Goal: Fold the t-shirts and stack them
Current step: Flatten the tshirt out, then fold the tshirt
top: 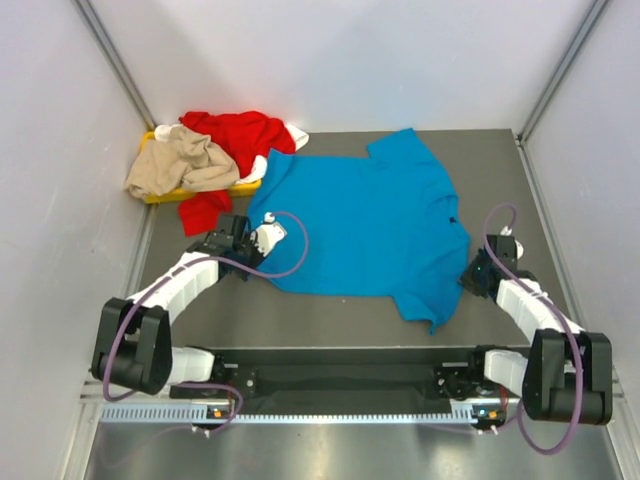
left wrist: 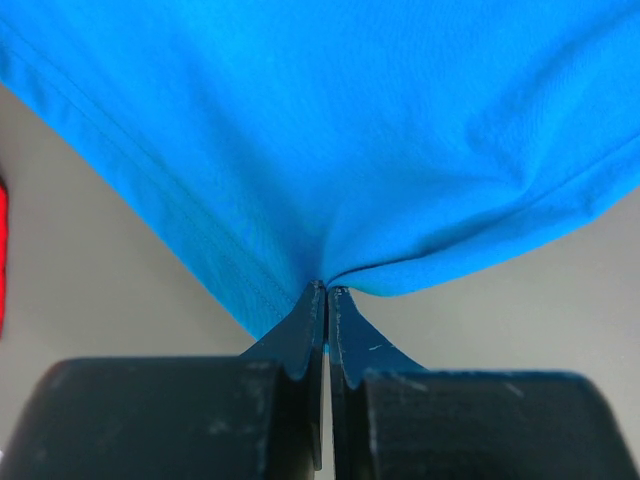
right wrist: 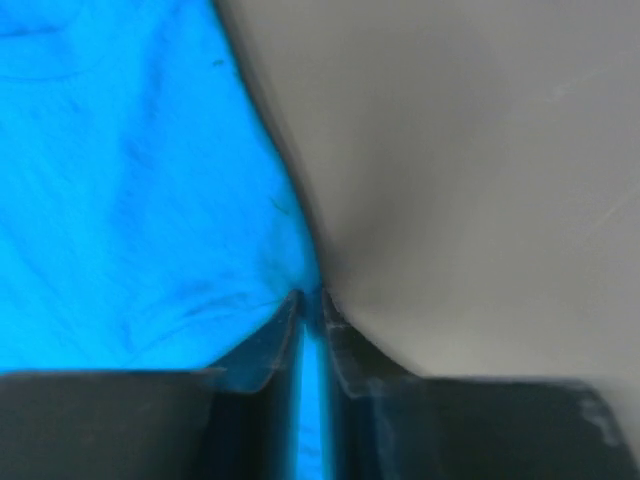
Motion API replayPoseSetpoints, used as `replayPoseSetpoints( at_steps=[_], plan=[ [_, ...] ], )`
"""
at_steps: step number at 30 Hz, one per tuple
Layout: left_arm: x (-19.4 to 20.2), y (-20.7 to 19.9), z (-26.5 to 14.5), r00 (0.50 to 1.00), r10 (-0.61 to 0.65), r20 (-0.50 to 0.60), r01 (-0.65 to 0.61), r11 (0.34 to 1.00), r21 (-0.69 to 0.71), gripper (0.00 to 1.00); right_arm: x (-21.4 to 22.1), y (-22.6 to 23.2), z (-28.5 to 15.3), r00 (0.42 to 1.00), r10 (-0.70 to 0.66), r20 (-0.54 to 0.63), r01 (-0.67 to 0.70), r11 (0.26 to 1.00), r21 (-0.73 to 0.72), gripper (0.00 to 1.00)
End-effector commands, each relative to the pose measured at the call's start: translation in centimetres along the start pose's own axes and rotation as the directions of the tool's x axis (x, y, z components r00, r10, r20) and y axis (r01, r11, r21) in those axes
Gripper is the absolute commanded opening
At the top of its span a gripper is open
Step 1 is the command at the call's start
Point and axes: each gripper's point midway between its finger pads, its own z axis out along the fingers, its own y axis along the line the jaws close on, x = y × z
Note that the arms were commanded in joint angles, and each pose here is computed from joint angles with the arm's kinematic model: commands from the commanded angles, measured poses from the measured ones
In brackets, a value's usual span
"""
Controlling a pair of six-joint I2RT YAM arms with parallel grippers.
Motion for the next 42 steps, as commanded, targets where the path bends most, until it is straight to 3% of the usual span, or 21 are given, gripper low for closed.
replayPoseSetpoints(
  at_steps=[1, 2, 7, 12, 13, 14, 16, 20, 24, 31, 36, 39, 40, 42],
  plan=[
    [-0.7, -0.1, 0.4, 0.999, -0.013, 0.042, 0.013, 1.000, 0.010, 0.00, -0.6, -0.2, 0.5, 0.999, 0.043, 0.019, -0.042, 0.999, -0.026, 0.04],
    [-0.9, -0.3, 0.4, 0.999, -0.016, 0.048, 0.015, 1.000, 0.017, 0.00, -0.6, -1.3, 0.6, 0.996, 0.088, 0.011, -0.088, 0.996, -0.015, 0.00],
    [-1.6, -2.7, 0.6, 0.995, -0.017, 0.094, 0.004, 0.991, 0.134, 0.00, -2.3, -4.8, -0.8, 0.964, 0.248, 0.101, -0.247, 0.969, -0.018, 0.00],
    [-2.7, -5.0, 1.2, 0.989, 0.066, 0.134, -0.090, 0.979, 0.183, 0.00, -3.5, -5.9, -1.4, 0.960, 0.256, 0.117, -0.260, 0.966, 0.018, 0.00],
    [-2.5, -5.3, 1.4, 0.990, 0.071, 0.123, -0.094, 0.977, 0.192, 0.00, -3.5, -6.0, -1.3, 0.961, 0.257, 0.106, -0.260, 0.965, 0.017, 0.05],
    [-2.6, -5.4, 1.5, 0.990, 0.078, 0.118, -0.100, 0.976, 0.194, 0.00, -3.3, -6.0, -1.2, 0.960, 0.265, 0.092, -0.267, 0.964, 0.016, 0.19],
    [-2.6, -5.3, 1.4, 0.992, 0.069, 0.104, -0.088, 0.977, 0.196, 0.00, -2.4, -5.6, -1.2, 0.963, 0.266, 0.035, -0.266, 0.964, 0.009, 0.57],
    [-1.2, -5.6, 0.3, 0.997, 0.059, 0.051, -0.068, 0.978, 0.196, 0.00, -1.4, -5.2, -4.1, 0.959, 0.282, 0.024, -0.282, 0.959, 0.006, 0.67],
    [-0.3, -5.5, -0.9, 0.998, 0.053, 0.038, -0.058, 0.986, 0.156, 0.00, 0.7, -3.7, -5.6, 0.916, 0.401, -0.003, -0.401, 0.915, -0.045, 0.72],
    [-1.0, -4.6, -1.7, 0.999, 0.029, 0.040, -0.033, 0.993, 0.115, 0.00, 7.9, -5.4, -4.6, 0.851, 0.485, -0.203, -0.472, 0.875, 0.112, 0.62],
    [-1.8, -4.3, -2.2, 0.999, 0.019, 0.046, -0.024, 0.993, 0.115, 0.00, 8.6, -5.5, -4.1, 0.841, 0.489, -0.230, -0.465, 0.872, 0.155, 0.56],
    [-1.6, -4.3, -2.2, 0.999, 0.017, 0.041, -0.022, 0.993, 0.114, 0.00, 7.5, -5.6, -3.9, 0.862, 0.466, -0.199, -0.444, 0.884, 0.148, 0.27],
    [-1.7, -4.2, -2.2, 0.999, 0.013, 0.040, -0.017, 0.994, 0.110, 0.00, 6.9, -5.7, -3.9, 0.872, 0.454, -0.182, -0.432, 0.890, 0.146, 0.08],
    [-1.7, -4.2, -2.2, 0.999, -0.001, 0.033, -0.003, 0.995, 0.104, 0.00, 6.0, -5.7, -4.4, 0.892, 0.425, -0.154, -0.407, 0.903, 0.136, 0.00]
  ],
)
